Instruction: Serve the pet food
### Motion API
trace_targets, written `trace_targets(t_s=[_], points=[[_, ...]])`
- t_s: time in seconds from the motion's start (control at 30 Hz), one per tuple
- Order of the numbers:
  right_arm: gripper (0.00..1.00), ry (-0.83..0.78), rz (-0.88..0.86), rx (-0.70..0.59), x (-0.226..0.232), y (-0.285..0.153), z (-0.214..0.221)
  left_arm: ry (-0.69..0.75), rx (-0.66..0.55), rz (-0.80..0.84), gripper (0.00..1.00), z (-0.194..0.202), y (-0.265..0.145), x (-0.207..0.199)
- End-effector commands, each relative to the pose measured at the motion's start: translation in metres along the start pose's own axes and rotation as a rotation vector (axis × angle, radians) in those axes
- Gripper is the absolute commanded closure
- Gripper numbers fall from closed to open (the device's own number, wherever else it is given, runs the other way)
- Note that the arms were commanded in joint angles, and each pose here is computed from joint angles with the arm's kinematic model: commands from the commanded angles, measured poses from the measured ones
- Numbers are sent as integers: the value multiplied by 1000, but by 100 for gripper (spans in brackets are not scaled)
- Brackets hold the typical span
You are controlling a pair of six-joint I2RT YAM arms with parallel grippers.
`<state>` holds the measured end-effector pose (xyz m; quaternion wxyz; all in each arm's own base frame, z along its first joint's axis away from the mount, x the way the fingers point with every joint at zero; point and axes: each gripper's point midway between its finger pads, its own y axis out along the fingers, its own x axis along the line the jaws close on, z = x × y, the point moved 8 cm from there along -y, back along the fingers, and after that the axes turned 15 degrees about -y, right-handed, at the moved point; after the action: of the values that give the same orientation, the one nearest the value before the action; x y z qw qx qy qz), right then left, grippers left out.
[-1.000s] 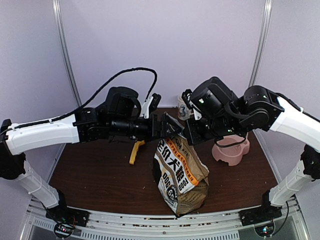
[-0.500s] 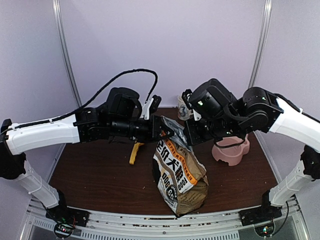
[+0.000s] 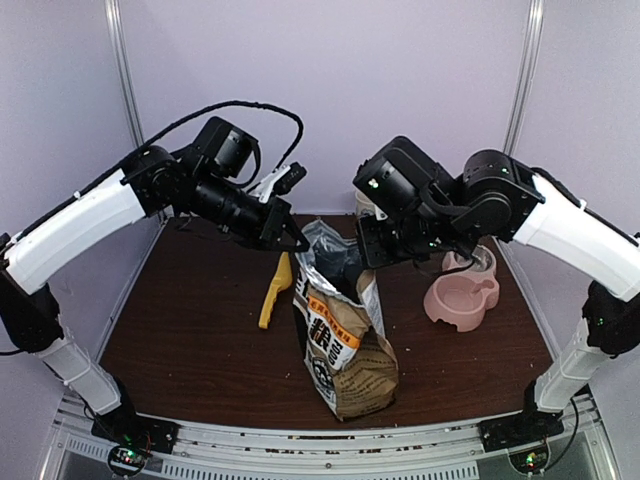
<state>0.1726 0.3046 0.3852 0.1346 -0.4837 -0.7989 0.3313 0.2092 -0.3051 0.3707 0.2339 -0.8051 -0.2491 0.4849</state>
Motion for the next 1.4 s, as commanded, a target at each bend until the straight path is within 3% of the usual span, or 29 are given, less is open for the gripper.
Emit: trace_targets(t_s=[0.0, 0.13, 0.17, 0.33, 0.4, 0.6, 0.87, 1.0, 1.1, 1.27, 1.37], points=[[100, 71, 74, -94, -12, -12, -27, 201, -92, -31, 100, -38, -38, -1], [100, 89, 59, -84, -4, 0, -24, 180, -98, -34, 98, -49, -26, 7], [100, 92, 54, -83, -2, 2, -23, 167, -91, -25, 92, -48, -21, 8], [100, 100, 31, -83, 2, 8, -19, 80, -138, 25, 38, -38, -14, 12], [100, 98, 23, -80, 4, 10, -18, 43, -163, 44, 27, -29, -13, 12], [100, 92, 12, -75, 7, 14, -14, -54, -236, 190, 22, -6, -9, -3], [100, 84, -4, -76, 9, 16, -15, -123, -262, 229, 19, 4, 14, -8], [100, 84, -2, -76, 8, 15, -14, -118, -230, 197, 27, 6, 25, -9], [100, 84, 8, -75, 7, 15, -13, -124, -218, 168, 50, 8, 30, -6], [100, 87, 35, -85, 1, 10, -14, -119, -234, 133, 97, 9, 24, -4], [100, 83, 69, -89, -5, 6, -15, -85, -262, 71, 100, 5, 10, -6]])
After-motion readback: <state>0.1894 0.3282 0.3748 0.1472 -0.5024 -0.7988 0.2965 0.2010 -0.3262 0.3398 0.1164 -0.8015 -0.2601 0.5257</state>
